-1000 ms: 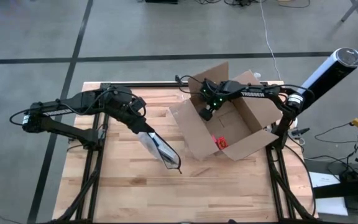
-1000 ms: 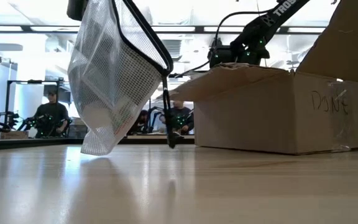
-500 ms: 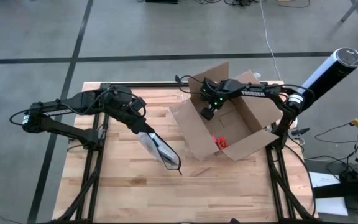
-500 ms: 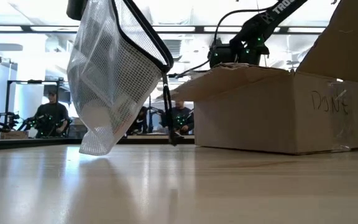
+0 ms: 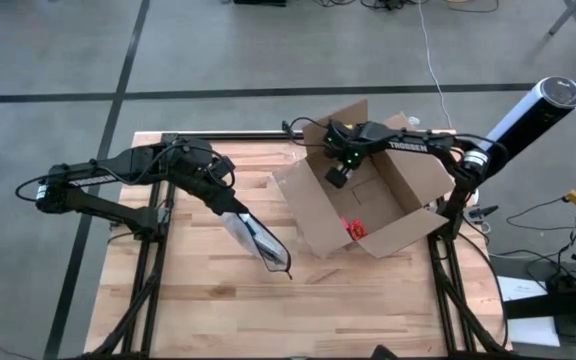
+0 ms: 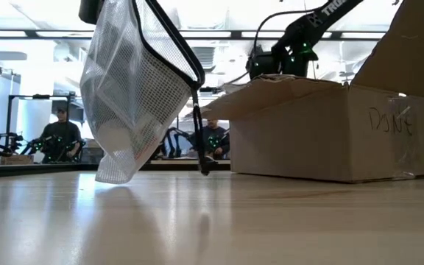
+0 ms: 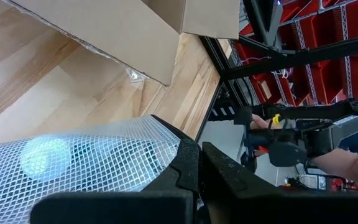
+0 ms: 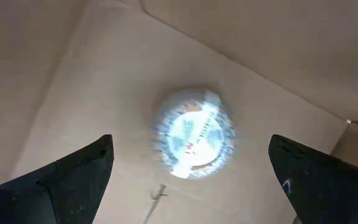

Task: Unpack boxes

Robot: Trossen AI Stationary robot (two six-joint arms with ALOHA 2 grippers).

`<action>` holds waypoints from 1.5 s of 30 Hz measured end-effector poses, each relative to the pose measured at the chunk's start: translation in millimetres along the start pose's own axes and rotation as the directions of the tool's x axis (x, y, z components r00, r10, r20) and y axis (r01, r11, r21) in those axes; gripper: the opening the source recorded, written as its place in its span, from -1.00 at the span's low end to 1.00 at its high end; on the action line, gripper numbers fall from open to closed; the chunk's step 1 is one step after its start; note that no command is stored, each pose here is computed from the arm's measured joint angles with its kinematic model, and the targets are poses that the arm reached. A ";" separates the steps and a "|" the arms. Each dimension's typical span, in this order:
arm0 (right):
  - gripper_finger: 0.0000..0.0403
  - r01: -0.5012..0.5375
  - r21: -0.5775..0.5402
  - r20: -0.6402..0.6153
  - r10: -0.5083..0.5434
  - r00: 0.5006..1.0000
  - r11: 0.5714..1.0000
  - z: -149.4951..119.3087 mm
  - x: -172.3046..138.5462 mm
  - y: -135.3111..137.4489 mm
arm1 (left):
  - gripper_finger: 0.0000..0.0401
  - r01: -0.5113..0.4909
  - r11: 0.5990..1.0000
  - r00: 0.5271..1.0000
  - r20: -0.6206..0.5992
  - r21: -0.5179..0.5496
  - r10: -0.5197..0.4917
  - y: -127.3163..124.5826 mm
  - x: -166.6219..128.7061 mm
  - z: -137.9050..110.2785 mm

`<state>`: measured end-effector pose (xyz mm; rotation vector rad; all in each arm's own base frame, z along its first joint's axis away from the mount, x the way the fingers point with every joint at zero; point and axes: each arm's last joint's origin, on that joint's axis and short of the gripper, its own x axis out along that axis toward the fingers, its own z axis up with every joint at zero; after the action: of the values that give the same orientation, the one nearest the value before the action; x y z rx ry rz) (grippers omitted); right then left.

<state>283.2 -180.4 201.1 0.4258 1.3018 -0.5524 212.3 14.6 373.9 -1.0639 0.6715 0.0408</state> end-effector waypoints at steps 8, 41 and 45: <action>0.99 -0.035 0.037 -0.030 0.036 0.999 0.999 1.2 29.9 -3.4 | -1.00 0.000 1.000 1.000 0.000 0.001 0.000 0.0 0.0 0.0; 0.31 -0.103 0.082 -0.086 0.110 0.990 0.991 -5.0 23.0 2.6 | -1.00 0.000 1.000 1.000 0.000 0.010 0.000 0.0 0.0 0.0; 0.31 -0.153 0.087 0.007 0.153 0.988 0.984 -8.3 -11.9 3.7 | -1.00 0.000 1.000 1.000 0.000 0.016 0.000 0.0 0.0 0.0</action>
<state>277.0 -170.8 210.8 0.5927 1.2364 -0.4810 212.3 14.6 373.9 -1.0491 0.6711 0.0352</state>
